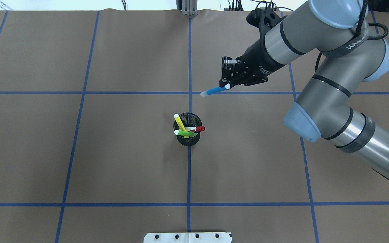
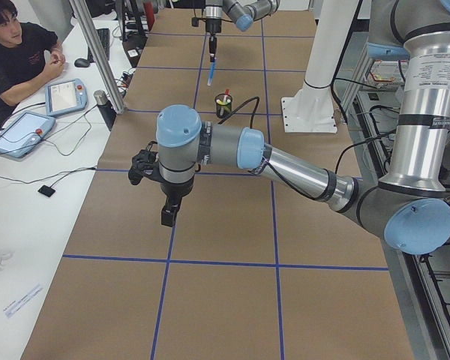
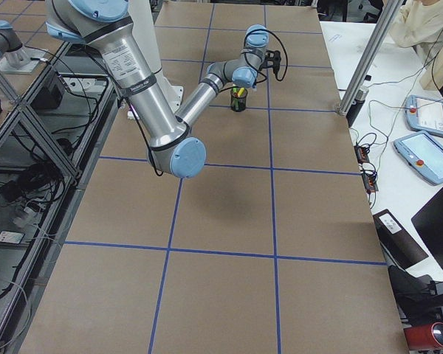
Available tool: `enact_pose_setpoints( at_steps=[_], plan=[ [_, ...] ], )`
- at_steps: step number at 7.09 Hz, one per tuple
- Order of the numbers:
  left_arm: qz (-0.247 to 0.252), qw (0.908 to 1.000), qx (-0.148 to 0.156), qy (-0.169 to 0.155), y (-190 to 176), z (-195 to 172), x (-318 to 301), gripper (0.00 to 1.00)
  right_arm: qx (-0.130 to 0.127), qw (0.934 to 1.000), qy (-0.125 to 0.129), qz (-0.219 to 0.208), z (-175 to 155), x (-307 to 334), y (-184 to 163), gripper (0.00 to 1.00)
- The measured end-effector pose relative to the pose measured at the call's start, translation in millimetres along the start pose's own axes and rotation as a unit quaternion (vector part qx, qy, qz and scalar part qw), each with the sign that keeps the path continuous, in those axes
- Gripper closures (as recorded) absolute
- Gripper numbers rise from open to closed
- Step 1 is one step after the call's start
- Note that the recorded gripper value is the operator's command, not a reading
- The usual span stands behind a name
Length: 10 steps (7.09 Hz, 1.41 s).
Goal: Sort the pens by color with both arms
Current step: 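Release the blue marker beyond the cup while the left arm moves in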
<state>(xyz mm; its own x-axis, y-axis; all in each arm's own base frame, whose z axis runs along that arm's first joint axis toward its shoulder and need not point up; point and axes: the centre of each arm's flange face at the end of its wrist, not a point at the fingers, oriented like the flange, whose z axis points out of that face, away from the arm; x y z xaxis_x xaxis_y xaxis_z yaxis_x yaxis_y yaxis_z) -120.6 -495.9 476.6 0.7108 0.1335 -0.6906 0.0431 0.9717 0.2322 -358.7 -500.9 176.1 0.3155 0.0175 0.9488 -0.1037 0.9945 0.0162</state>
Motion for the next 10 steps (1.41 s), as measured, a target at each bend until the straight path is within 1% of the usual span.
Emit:
enact_pose_setpoints(
  at_steps=[1, 2, 3, 4, 5, 6, 8, 9, 10],
  plan=[
    [-0.024, 0.9996, 0.005, 0.012, -10, -3, 44, 0.01, 0.037, 0.9992, 0.013, 0.004, -5, 6, -13, 0.76],
    [-0.049, 0.9983, 0.006, 0.03, -20, -5, 92, 0.01, 0.075, 0.9967, 0.03, 0.006, -4, 9, -24, 0.76],
    [-0.072, 0.9963, 0.003, 0.047, -30, -4, 143, 0.01, 0.107, 0.9933, 0.044, 0.005, -1, 6, -33, 0.76],
    [-0.095, 0.9935, -0.004, 0.063, -41, -1, 201, 0.01, 0.138, 0.9887, 0.058, 0.003, 10, -1, -40, 0.76],
    [-0.118, 0.9898, -0.017, 0.078, -51, 6, 264, 0.01, 0.168, 0.9829, 0.075, -0.002, 29, -10, -44, 0.76],
    [-0.14, 0.9857, -0.029, 0.088, -56, 13, 325, 0.01, 0.194, 0.9766, 0.092, -0.007, 49, -16, -45, 0.76],
    [-0.171, 0.98, -0.048, 0.09, -50, 39, 442, 0.01, 0.235, 0.9631, 0.129, -0.025, 85, -16, -40, 0.76],
    [-0.177, 0.9785, -0.055, 0.092, -44, 48, 482, 0.01, 0.251, 0.9561, 0.147, -0.037, 104, -15, -33, 0.75],
    [-0.177, 0.9777, -0.06, 0.094, -41, 53, 507, 0.01, 0.266, 0.9495, 0.161, -0.047, 123, -16, -23, 0.75]
  ],
)
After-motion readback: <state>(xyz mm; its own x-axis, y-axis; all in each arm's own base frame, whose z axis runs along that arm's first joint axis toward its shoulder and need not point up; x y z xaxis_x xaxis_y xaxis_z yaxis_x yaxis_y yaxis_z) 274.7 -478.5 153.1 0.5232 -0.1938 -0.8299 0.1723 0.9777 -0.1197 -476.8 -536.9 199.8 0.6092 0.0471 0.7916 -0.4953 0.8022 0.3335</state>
